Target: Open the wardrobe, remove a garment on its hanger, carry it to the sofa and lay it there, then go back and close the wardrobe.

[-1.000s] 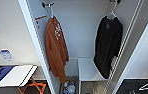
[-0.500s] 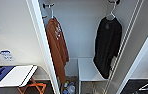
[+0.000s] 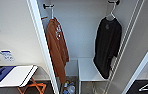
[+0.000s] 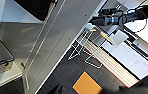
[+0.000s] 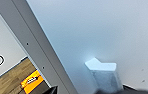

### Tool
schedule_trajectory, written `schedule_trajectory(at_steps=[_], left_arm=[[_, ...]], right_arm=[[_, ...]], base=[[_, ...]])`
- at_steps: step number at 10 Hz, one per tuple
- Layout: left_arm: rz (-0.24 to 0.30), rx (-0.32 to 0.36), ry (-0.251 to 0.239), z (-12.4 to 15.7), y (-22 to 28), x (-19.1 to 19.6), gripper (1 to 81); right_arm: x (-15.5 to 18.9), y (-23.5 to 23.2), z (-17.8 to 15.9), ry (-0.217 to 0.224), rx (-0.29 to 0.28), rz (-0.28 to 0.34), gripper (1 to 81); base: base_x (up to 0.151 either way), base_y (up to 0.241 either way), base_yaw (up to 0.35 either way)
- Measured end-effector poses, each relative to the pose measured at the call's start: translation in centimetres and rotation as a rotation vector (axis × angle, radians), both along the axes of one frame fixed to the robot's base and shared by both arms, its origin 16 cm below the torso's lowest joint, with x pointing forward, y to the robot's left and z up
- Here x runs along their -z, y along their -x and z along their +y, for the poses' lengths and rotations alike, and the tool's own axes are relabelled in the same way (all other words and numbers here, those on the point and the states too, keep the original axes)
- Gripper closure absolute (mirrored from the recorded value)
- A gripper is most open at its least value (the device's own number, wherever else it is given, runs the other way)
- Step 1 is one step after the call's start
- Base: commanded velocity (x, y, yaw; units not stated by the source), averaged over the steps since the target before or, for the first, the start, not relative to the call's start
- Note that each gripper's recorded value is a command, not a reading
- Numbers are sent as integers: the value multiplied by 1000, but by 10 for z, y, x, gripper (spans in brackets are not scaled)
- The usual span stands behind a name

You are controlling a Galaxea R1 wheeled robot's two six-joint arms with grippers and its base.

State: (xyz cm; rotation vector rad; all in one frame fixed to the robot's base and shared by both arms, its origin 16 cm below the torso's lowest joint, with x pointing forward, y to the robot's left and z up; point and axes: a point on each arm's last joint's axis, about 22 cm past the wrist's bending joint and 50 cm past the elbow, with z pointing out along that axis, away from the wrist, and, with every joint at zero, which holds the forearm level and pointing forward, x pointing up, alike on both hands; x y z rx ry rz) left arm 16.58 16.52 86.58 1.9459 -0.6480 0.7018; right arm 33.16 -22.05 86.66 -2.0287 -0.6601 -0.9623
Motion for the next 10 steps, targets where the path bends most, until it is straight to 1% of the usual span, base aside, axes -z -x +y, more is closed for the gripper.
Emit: schedule_trajectory(at_steps=[1,3,5,6,7,8,9,10], left_arm=[[-1,-2,3,-2,-1,3,10],[0,-3,4,-6,-3,11,10],[1,-14,-30,2,-8,31,10],[0,-18,-45,3,-12,44,10],[0,-20,-47,-1,-14,53,10],[7,-25,-60,-1,-16,66,10],[8,-36,-71,0,-21,76,10],[22,-45,-91,7,-19,87,10]], right_arm=[[0,2,-11,-1,26,-1,10],[3,5,-32,10,69,-2,10],[6,6,-49,22,102,-10,10],[8,6,-61,24,129,-19,10],[33,18,-81,82,149,59,10],[110,99,-112,267,103,340,10],[131,130,-125,317,93,412,10],[131,107,-141,317,143,354,10]], base=[[0,0,0],[0,0,0],[0,0,0],[0,0,0],[0,0,0],[0,0,0],[0,0,0],[0,0,0]])
